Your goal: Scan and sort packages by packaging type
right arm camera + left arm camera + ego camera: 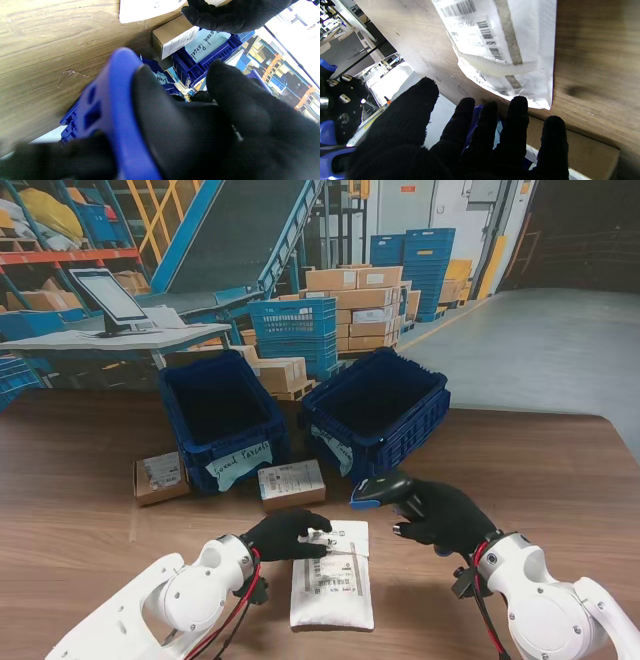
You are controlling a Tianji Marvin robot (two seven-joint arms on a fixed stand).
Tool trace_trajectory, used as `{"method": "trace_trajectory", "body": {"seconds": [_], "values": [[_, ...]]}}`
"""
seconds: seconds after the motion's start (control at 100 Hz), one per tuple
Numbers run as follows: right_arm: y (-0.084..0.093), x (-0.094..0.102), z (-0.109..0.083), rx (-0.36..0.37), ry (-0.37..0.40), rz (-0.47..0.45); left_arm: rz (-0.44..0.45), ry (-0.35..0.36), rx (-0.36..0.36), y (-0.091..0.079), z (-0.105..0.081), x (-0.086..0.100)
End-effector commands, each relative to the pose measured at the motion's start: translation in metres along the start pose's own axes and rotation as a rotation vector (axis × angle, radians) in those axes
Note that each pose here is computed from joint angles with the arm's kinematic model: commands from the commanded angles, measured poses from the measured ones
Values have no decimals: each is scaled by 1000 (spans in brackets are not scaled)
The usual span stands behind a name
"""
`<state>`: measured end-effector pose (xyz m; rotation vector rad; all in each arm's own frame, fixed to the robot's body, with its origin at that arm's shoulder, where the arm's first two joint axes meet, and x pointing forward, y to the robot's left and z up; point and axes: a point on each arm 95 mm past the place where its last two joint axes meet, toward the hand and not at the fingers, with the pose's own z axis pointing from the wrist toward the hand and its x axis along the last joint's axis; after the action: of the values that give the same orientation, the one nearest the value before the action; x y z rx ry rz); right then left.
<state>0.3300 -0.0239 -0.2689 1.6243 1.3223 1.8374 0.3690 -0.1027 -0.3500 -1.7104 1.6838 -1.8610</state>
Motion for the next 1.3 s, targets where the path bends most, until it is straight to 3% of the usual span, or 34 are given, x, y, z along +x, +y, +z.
{"method": "trace_trajectory", "body": {"seconds": [0.0, 0.18, 0.37, 0.63, 0.78, 1.05, 1.29], "values": [[-3, 3, 0, 10, 11, 8, -3, 10, 11, -1, 1, 9], [-4, 3, 0, 9, 13, 14, 8, -38, 71, 0, 6, 2], [-4, 3, 0, 14, 14, 18, 56, -70, 61, 9, 19, -10], [-4, 2, -2, 21, 17, 25, 137, -72, -16, 19, 31, -16], [-4, 2, -3, 22, 16, 25, 148, -85, -77, 22, 33, -18], [-3, 1, -3, 17, 11, 32, 254, -118, -181, 28, 35, -25], [-2, 0, -4, 16, 9, 34, 274, -132, -213, 36, 38, -30]]}}
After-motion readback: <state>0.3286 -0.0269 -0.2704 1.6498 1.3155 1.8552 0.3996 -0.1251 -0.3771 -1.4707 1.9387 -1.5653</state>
